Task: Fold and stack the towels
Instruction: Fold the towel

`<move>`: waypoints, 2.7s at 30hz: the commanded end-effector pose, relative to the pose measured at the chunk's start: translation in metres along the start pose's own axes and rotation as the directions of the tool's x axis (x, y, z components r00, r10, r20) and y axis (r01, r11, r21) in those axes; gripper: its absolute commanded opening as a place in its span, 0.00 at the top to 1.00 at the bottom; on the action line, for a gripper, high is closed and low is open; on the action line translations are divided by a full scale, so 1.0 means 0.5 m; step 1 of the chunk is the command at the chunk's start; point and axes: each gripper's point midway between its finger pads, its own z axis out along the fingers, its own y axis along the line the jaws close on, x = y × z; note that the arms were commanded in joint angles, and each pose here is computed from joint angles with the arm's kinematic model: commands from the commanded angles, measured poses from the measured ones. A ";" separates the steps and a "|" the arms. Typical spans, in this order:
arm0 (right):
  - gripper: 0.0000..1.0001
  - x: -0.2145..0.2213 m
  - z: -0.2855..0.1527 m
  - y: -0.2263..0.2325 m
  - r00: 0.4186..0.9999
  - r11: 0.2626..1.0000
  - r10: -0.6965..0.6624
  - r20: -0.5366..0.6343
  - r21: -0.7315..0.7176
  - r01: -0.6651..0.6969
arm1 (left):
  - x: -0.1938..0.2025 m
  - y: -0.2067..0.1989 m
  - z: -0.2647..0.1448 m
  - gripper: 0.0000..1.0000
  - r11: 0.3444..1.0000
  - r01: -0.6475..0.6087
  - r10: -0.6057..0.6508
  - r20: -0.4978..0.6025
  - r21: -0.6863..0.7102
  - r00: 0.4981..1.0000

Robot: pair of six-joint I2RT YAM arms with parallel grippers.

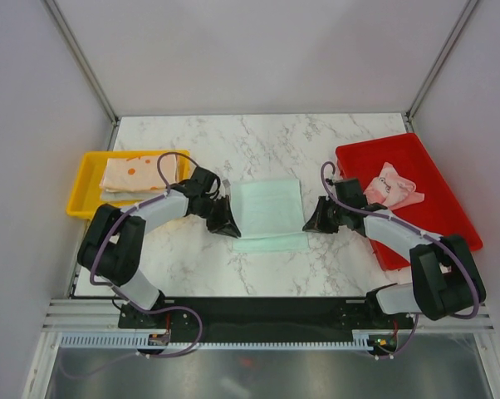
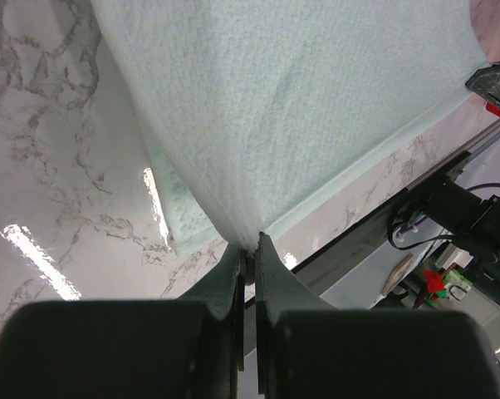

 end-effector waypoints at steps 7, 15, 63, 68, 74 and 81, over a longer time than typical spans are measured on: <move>1.00 -0.115 -0.075 0.088 0.980 0.994 -0.092 0.175 -0.040 0.101 | -0.073 -0.084 -0.085 0.98 0.998 -0.051 0.046 0.179 0.021 0.983; 1.00 -0.086 -0.102 0.076 0.979 0.992 -0.117 0.167 -0.023 0.123 | -0.032 -0.062 -0.093 0.98 0.999 -0.035 0.034 0.164 0.005 0.986; 1.00 0.026 -0.047 0.010 0.983 0.991 -0.131 0.130 0.022 0.129 | 0.068 -0.017 0.002 0.98 1.000 -0.018 0.018 0.062 -0.006 0.998; 1.00 0.004 -0.086 0.027 0.973 0.987 -0.157 0.168 0.042 0.152 | 0.069 -0.065 -0.026 0.98 0.998 -0.045 0.041 0.104 0.036 0.994; 1.00 0.058 -0.074 -0.015 0.983 0.990 -0.133 0.130 0.057 0.126 | 0.106 -0.029 0.007 0.98 0.999 -0.041 0.042 0.050 -0.006 0.998; 1.00 0.091 -0.051 -0.037 0.991 0.994 -0.106 0.088 0.052 0.101 | 0.112 -0.001 0.030 0.98 0.998 -0.033 0.035 0.040 -0.049 0.999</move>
